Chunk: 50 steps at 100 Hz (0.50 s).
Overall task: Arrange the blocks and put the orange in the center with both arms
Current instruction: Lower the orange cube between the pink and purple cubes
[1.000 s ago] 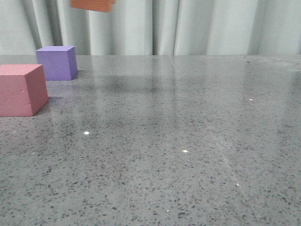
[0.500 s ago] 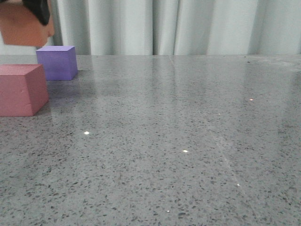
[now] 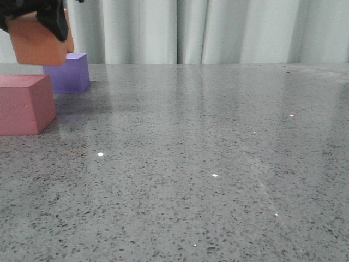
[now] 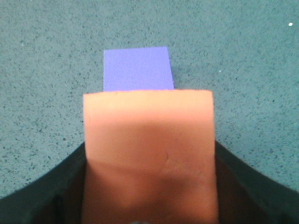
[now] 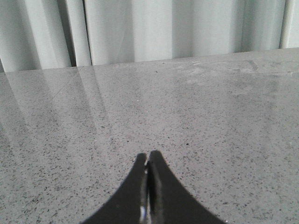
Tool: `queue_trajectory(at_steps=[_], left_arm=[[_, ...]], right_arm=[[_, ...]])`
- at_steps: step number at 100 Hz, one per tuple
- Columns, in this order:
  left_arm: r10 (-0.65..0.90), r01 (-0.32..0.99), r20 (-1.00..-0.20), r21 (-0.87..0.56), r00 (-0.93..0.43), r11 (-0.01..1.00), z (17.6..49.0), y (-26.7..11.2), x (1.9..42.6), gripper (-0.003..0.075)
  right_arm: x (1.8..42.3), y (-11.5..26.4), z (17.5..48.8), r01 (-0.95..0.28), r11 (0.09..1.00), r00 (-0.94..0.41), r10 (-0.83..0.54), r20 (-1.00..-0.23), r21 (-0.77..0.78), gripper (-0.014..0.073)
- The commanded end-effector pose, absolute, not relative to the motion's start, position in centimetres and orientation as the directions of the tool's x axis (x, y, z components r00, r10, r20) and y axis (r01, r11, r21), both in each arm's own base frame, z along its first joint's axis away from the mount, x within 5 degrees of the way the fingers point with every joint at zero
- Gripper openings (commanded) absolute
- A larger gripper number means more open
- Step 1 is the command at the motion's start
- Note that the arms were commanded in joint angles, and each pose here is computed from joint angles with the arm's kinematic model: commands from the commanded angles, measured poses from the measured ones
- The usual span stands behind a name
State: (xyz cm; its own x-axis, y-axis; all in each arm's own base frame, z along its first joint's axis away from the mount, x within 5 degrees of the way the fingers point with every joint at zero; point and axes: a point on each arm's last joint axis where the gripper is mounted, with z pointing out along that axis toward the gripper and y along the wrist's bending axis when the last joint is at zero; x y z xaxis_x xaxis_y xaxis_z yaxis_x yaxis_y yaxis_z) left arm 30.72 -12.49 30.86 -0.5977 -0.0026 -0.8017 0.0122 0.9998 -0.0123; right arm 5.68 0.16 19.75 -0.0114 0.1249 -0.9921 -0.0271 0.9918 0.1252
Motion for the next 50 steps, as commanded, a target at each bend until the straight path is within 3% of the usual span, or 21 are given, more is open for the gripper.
queue_trajectory(at_steps=[1,50], left_arm=[[-0.005,0.04,-0.844,-0.032,-0.536,0.999,32.5,-12.4,31.0,0.0252],[0.018,0.032,-0.802,-0.002,-0.597,0.999,29.6,-12.9,32.5,0.0252]], right_arm=[[5.4,0.1,21.1,-0.033,0.993,0.106,0.12,-0.987,0.117,-0.0067],[5.4,0.1,21.1,-0.033,0.993,0.106,0.12,-0.987,0.117,-0.0067]])
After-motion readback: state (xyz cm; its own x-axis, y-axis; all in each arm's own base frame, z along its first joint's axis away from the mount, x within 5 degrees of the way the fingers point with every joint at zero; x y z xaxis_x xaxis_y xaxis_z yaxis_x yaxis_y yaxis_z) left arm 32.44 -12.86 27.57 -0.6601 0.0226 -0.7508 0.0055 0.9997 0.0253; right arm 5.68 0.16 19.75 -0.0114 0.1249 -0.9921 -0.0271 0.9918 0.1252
